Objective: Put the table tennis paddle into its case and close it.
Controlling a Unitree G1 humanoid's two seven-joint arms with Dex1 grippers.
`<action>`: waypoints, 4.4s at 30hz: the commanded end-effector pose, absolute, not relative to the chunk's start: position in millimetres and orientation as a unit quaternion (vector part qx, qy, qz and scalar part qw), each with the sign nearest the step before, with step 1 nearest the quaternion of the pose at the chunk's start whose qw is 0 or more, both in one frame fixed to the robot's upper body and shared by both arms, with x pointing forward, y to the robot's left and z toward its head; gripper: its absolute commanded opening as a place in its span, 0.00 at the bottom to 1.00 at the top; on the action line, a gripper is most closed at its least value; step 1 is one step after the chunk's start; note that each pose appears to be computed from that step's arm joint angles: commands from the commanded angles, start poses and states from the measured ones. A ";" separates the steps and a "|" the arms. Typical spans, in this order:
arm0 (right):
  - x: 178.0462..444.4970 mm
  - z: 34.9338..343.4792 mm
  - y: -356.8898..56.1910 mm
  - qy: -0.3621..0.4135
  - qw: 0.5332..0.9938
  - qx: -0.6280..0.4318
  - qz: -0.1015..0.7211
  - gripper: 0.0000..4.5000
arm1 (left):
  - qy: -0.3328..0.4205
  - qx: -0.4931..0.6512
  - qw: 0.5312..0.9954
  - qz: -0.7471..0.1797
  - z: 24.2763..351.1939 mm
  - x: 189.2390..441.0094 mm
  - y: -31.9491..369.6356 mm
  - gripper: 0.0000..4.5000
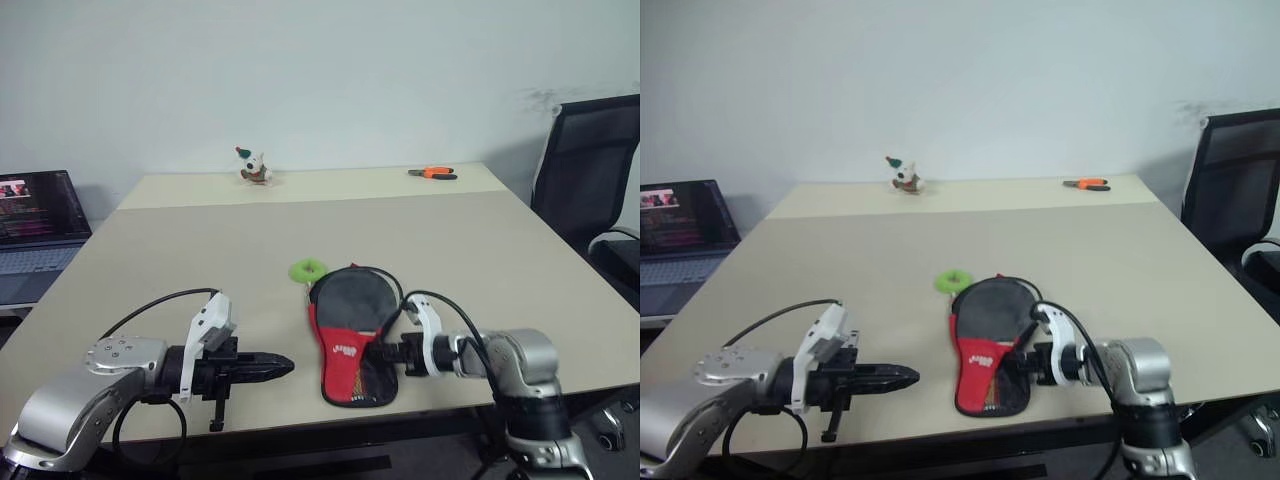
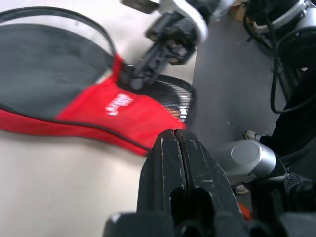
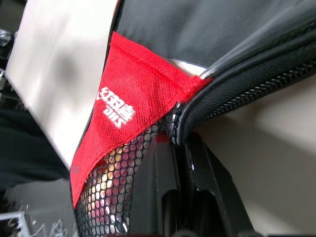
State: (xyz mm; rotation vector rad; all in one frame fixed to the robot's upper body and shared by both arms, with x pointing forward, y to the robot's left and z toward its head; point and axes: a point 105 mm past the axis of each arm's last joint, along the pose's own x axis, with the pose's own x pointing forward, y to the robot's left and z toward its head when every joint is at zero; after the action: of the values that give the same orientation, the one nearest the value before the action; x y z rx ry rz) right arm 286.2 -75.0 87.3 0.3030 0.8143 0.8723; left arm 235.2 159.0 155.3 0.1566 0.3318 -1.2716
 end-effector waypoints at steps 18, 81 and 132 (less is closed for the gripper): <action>290.6 91.1 -84.0 0.381 0.832 0.174 0.363 0.15 | 0.146 0.083 0.788 -0.593 155.5 229.0 157.3 0.00; 320.9 130.4 -30.2 0.118 0.836 -0.112 0.524 1.00 | 0.133 0.083 0.939 -0.306 157.8 427.9 169.8 1.00; 337.2 36.1 -39.2 0.288 0.848 -0.132 0.424 1.00 | 0.104 0.171 0.963 -0.181 164.5 479.6 138.1 0.01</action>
State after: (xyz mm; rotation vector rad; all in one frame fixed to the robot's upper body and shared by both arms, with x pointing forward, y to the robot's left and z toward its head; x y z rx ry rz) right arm 349.0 -23.1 87.6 -0.2811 0.3791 0.9336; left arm 469.3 142.6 129.6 0.3043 0.3228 -0.4075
